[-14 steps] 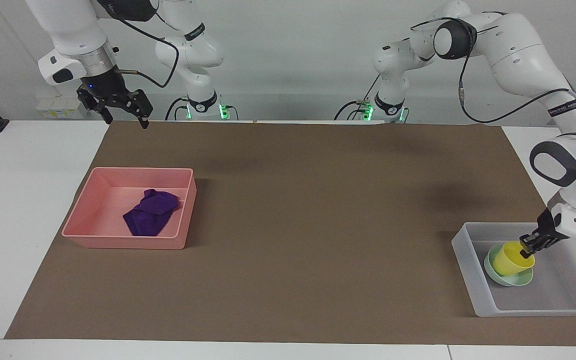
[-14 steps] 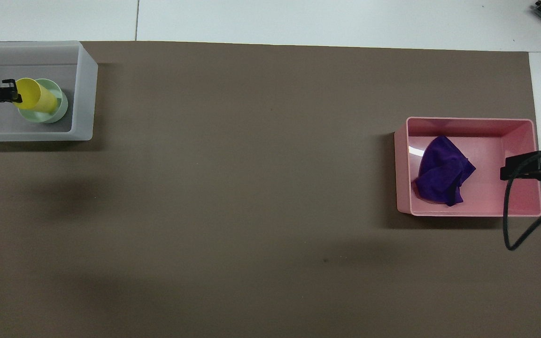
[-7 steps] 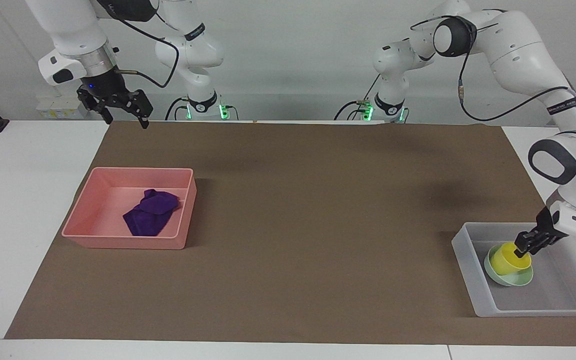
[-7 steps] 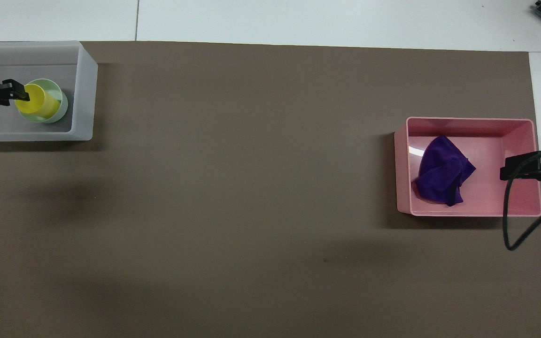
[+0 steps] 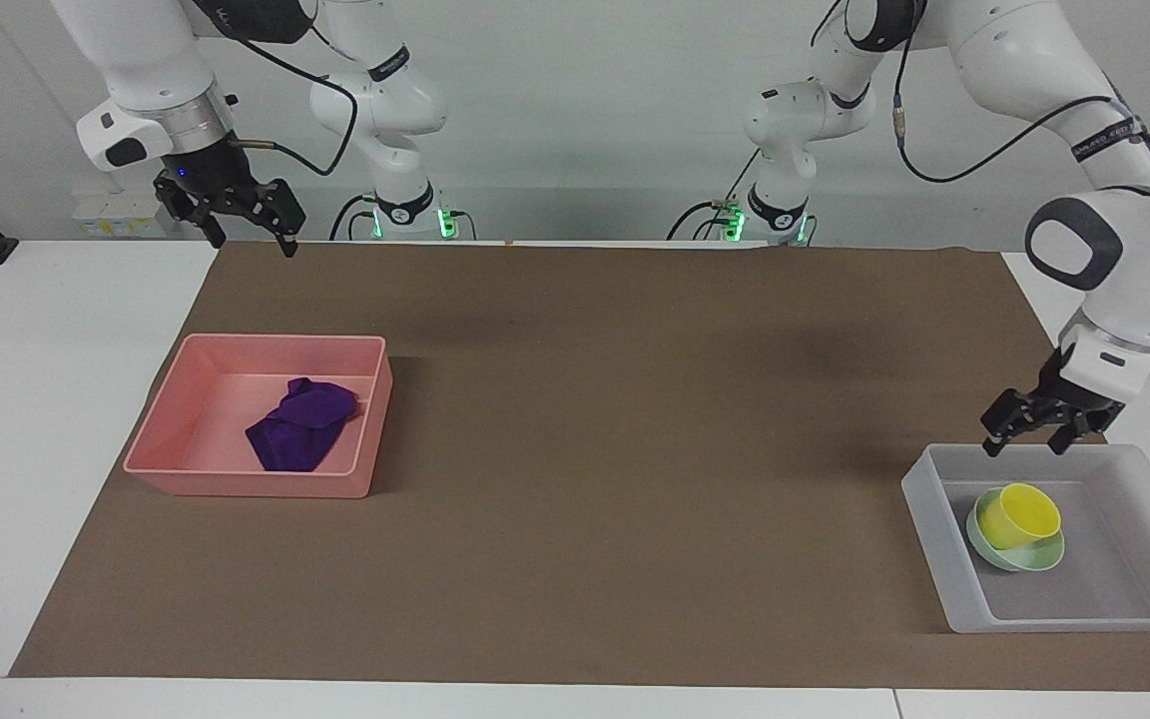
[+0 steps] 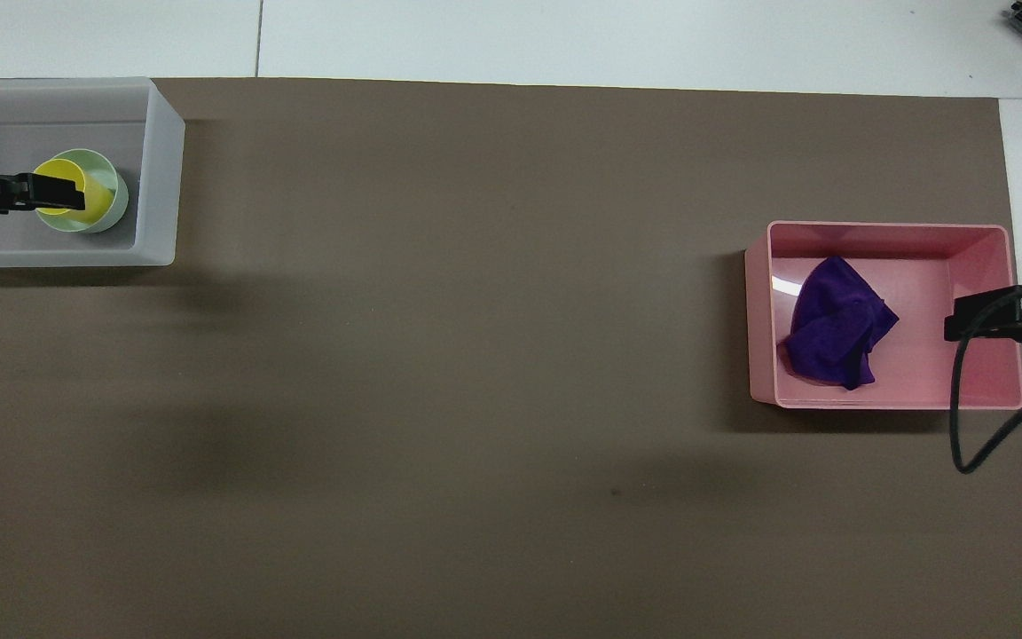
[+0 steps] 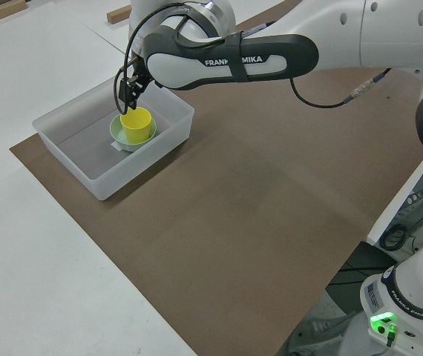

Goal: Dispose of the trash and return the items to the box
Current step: 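Open the left gripper and withdraw it from the clear box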

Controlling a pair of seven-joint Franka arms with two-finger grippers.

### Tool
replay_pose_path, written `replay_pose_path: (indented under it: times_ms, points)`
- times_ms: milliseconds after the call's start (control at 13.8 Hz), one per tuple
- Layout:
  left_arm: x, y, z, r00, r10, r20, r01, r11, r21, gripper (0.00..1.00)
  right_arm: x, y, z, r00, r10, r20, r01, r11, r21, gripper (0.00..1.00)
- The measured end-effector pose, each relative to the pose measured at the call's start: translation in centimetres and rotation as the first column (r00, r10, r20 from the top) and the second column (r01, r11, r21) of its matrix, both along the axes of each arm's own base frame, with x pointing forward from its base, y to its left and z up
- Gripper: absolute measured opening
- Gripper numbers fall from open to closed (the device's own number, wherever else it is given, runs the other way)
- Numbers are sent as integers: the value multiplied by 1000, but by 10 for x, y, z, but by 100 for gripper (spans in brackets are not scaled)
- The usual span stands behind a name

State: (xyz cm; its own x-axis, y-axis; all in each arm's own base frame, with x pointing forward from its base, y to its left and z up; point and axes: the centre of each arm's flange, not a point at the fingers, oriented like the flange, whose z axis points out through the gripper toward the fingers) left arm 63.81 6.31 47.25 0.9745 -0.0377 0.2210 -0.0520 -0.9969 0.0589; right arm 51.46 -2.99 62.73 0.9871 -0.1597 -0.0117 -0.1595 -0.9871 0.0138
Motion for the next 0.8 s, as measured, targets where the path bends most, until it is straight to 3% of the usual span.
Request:
replay_pose_path:
  times_ms: [362,796]
  points:
    - [-61,-76,48,991,-128,-46,128,992,-4,100,0,0,0,1000,0,-1,0,1000,0,100]
    - [-78,-108,128,973,-211,-99,215,976,30,100,0,0,-1,1000,0,-3,0,1000,0,100]
